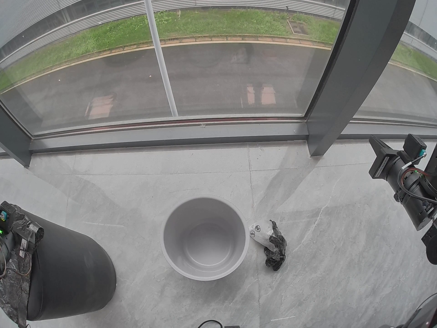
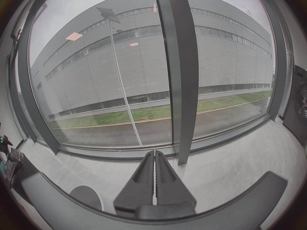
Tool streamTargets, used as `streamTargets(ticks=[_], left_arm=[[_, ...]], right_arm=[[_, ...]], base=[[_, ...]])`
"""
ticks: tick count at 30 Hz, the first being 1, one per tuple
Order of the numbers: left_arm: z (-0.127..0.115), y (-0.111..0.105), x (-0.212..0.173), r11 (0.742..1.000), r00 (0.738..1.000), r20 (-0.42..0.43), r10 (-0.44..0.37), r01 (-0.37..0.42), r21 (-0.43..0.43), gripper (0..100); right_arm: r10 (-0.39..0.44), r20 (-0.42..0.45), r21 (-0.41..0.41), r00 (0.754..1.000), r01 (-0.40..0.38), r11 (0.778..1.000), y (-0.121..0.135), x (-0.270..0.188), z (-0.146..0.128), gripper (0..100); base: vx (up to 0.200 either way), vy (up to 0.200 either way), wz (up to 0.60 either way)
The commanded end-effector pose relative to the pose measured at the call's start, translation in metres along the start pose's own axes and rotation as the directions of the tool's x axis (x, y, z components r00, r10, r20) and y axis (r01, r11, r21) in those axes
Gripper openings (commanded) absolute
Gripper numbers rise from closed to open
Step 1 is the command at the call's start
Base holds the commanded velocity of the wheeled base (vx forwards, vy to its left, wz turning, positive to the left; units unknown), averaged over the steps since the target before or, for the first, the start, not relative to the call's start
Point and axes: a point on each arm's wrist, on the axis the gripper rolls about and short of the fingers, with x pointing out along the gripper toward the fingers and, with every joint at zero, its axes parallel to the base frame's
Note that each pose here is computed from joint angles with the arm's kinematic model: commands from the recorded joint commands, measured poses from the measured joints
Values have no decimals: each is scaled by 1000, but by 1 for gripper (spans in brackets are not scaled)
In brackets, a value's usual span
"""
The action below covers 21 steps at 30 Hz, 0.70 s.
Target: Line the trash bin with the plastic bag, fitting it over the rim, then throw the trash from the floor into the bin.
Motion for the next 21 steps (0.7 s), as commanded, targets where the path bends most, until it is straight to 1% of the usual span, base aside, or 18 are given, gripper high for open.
streamTargets(ticks=[1,4,10,15,18,21], left_arm=[[-2,-6,10,999,998,-46,-34,35,18,100],[-1,-7,12,999,998,-47,-43,43,12,100],[3,-2,5,999,1000,8,-29,29,-23,100],[-3,-4,-3,998,998,36,-56,57,-30,100],[-9,-10,-4,997,997,26,-73,74,-23,100],[-17,-16,-2,995,995,-3,-95,95,-10,100]], right_arm=[[2,-30,-7,1000,-2,1000,2,4,-8,0],[1,-33,-8,999,-2,1000,2,5,-9,0],[2,-38,-9,999,-3,1000,2,5,-10,0],[4,-40,-9,999,-4,1000,2,5,-10,0],[2,-41,-10,999,-2,1000,2,5,-11,0],[5,-43,-10,999,-5,1000,2,6,-11,0]], base=[[0,0,0],[0,0,0],[0,0,0],[0,0,0],[0,0,0],[0,0,0]])
